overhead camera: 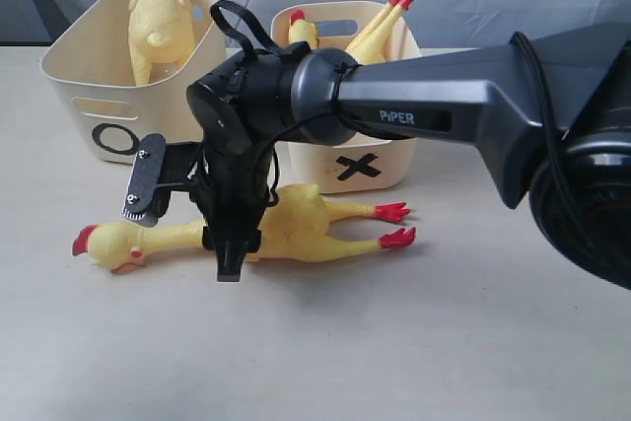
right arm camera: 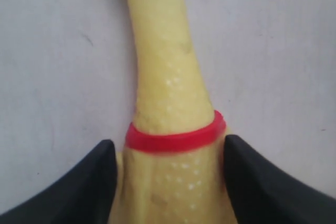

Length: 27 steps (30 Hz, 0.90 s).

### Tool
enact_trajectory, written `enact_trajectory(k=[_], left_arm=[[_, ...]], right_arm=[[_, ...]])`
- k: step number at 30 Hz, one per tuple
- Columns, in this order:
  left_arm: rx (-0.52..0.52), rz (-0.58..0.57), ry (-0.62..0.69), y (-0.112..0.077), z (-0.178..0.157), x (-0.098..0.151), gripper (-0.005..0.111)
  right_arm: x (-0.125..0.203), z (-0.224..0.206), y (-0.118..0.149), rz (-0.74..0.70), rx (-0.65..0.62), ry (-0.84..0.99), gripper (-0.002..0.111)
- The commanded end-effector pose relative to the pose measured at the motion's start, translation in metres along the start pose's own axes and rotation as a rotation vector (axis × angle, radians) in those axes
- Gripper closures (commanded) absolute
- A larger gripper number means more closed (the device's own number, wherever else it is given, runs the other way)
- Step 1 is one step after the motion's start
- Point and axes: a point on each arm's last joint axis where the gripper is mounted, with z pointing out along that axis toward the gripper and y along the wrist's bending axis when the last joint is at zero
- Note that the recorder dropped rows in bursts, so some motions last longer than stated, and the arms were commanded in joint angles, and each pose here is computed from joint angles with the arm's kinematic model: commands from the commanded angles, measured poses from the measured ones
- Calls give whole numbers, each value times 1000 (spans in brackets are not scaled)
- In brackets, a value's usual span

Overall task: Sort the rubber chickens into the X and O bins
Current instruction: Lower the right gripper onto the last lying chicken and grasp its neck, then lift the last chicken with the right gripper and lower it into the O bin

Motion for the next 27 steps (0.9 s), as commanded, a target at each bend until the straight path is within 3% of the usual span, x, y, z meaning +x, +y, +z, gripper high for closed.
enact_trajectory(k=[1, 9, 27], left_arm=[[11, 0, -18, -1, -1, -3, 107], [11, 0, -18, -1, -1, -3, 107], [11, 0, -18, -1, -1, -3, 107]], right_arm=[[-1, 0, 3, 56, -33, -21, 109], [-9, -46, 5, 118, -65, -109, 109], [-18, -159, 6, 177, 30, -397, 109]])
